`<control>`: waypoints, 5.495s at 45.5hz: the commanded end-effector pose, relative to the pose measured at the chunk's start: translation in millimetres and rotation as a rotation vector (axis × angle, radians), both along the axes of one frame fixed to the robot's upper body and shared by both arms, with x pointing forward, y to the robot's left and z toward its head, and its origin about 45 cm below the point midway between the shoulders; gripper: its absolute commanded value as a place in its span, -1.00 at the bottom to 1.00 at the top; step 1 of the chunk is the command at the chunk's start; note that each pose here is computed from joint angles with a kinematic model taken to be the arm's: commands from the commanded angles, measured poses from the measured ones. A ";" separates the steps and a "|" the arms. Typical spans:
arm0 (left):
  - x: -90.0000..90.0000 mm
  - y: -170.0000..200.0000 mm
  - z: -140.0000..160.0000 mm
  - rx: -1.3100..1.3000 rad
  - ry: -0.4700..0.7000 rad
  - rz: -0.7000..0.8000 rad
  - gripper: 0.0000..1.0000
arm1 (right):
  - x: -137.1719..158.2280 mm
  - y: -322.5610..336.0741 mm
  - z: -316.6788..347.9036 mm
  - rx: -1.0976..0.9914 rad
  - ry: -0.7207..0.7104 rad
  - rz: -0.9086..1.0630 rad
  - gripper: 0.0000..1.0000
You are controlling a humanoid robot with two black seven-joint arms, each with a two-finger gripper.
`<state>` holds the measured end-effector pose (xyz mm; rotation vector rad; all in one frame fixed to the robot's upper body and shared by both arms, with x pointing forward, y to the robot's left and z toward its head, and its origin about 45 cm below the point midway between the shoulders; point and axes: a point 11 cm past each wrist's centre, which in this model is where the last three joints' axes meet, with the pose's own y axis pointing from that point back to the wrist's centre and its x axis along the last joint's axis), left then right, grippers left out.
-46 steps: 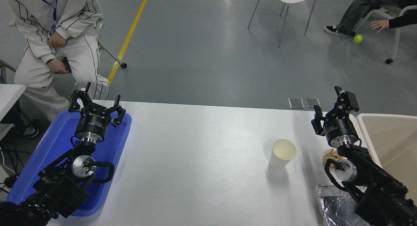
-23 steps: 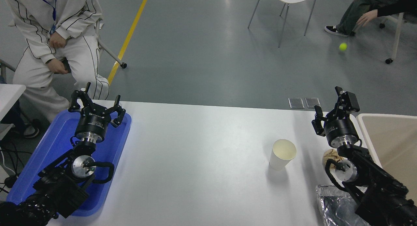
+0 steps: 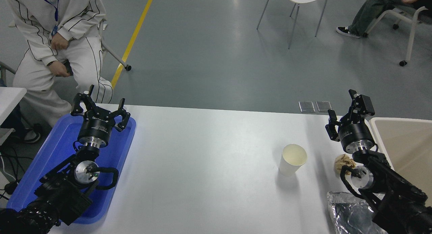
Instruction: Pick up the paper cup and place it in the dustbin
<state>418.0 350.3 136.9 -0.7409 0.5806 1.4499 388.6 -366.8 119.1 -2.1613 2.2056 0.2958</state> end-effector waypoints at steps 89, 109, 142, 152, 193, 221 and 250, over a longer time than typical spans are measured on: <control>0.0 0.1 -0.1 0.001 0.001 0.001 1.00 | 6.0 106.1 292.5 -1.487 0.753 1.307 1.00; 0.3 0.1 0.8 -0.001 -0.002 -0.001 1.00 | 10.6 147.5 235.3 -1.449 0.777 1.434 0.93; 0.3 0.2 0.9 -0.001 -0.003 0.000 1.00 | 21.0 101.9 284.2 -1.435 0.831 1.194 0.87; 0.3 0.2 0.9 -0.001 -0.003 0.000 1.00 | 17.6 99.1 245.6 -1.373 0.877 1.257 0.89; 0.3 0.2 0.9 -0.001 -0.003 0.000 1.00 | -2.0 103.2 71.7 -1.344 0.728 1.227 1.00; 0.2 0.0 0.8 0.000 -0.002 -0.001 1.00 | -9.8 90.6 26.5 -1.378 0.741 1.212 0.95; 0.3 0.2 0.9 -0.001 -0.003 0.000 1.00 | -18.6 73.5 0.2 -1.376 0.801 1.146 -0.14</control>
